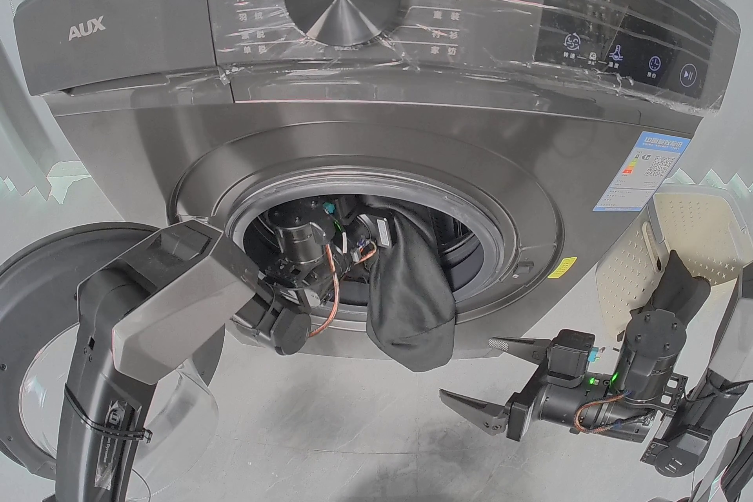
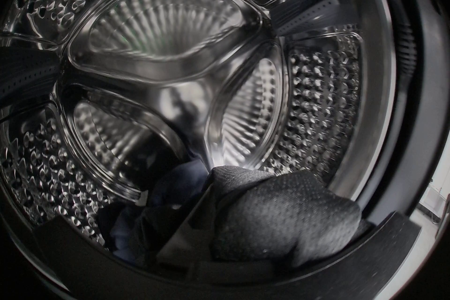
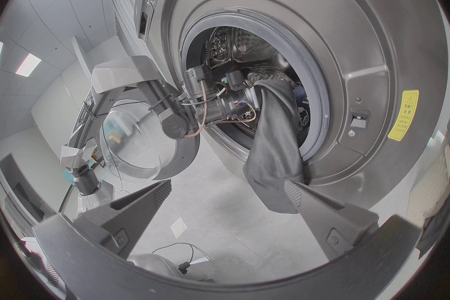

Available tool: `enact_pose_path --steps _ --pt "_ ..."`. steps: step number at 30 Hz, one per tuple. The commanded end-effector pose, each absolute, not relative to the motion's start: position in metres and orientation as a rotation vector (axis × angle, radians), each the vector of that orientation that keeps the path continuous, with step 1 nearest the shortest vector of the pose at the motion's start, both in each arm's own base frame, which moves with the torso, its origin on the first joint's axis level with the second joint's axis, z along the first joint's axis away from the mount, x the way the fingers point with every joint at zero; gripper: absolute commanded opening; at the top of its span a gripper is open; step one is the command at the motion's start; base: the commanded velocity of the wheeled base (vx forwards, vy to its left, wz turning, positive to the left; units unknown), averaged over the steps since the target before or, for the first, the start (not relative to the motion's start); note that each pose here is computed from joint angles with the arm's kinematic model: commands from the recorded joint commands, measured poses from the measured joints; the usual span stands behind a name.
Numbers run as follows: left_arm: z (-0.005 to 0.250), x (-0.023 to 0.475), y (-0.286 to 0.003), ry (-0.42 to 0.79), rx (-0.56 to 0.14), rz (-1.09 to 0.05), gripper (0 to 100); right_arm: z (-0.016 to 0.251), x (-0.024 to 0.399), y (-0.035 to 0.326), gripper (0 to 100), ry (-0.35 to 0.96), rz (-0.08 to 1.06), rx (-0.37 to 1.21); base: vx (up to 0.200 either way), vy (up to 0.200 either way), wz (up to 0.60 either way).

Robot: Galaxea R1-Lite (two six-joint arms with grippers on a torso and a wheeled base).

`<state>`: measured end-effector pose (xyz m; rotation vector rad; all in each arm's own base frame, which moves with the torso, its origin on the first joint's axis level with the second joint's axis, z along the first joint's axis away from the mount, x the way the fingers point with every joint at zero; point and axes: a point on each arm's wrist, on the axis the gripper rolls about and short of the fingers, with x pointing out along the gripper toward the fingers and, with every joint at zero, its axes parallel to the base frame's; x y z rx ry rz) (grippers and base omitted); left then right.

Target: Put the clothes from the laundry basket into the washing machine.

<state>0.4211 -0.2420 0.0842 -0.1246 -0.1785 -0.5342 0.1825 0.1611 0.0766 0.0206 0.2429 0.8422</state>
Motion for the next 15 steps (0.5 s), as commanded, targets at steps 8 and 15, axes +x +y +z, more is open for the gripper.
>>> enact_pose_path --steps 8,15 --pt "0.093 0.468 -0.252 -0.221 -0.155 -0.427 0 0.075 0.183 0.162 100 0.251 0.842 0.018 0.0 0.0 0.0" --pt "0.102 0.483 -0.251 -0.293 -0.198 -0.345 0 0.072 0.183 0.162 100 0.261 0.842 0.015 0.0 0.0 0.0"
